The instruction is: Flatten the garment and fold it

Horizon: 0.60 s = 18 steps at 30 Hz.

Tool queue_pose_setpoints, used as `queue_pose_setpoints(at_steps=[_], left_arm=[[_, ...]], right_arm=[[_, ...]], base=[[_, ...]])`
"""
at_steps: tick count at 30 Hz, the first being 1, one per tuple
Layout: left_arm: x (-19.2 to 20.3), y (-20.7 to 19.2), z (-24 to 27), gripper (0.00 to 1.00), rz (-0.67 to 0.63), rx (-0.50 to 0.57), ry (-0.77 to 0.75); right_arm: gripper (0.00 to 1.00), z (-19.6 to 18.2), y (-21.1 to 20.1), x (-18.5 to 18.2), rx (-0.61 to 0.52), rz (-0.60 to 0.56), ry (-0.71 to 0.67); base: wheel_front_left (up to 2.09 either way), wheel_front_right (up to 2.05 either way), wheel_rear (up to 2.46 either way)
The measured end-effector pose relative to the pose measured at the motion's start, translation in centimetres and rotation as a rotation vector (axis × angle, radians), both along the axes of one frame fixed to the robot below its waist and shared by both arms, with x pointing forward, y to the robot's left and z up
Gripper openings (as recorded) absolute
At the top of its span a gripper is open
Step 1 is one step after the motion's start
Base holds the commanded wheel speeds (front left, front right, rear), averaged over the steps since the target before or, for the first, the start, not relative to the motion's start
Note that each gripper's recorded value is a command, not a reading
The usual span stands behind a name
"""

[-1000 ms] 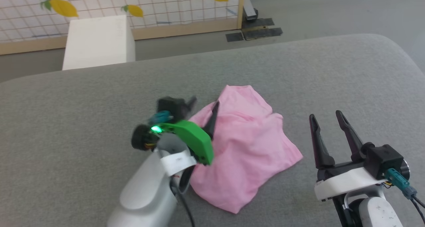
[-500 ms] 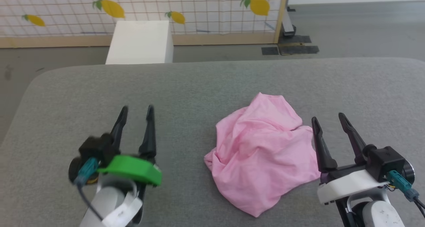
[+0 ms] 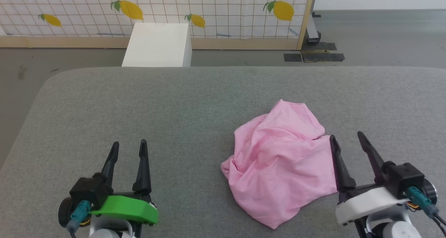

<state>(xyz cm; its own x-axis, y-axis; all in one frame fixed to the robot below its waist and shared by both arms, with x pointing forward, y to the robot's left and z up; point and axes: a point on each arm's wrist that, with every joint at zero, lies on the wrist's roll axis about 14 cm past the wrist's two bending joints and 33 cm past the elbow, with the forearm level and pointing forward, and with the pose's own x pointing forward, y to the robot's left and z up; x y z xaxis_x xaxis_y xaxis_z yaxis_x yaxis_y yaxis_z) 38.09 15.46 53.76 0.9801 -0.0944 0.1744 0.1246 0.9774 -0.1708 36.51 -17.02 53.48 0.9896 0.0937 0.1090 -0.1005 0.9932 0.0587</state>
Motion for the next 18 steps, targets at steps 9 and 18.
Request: queue_pose_setpoints(at_steps=[9,18], left_arm=[[-0.1,0.4,-0.1,1.0,0.013,-0.015,-0.002],[-0.1,0.9,-1.2,1.0,0.029,-0.006,0.03]], right_arm=[[1.0,-9.1,7.8,-1.9,-0.063,0.258,0.484],[1.0,-9.6,14.0,-1.2,-0.194,0.492,0.549]], base=[[0.0,0.0,0.0],[0.0,0.0,0.0]])
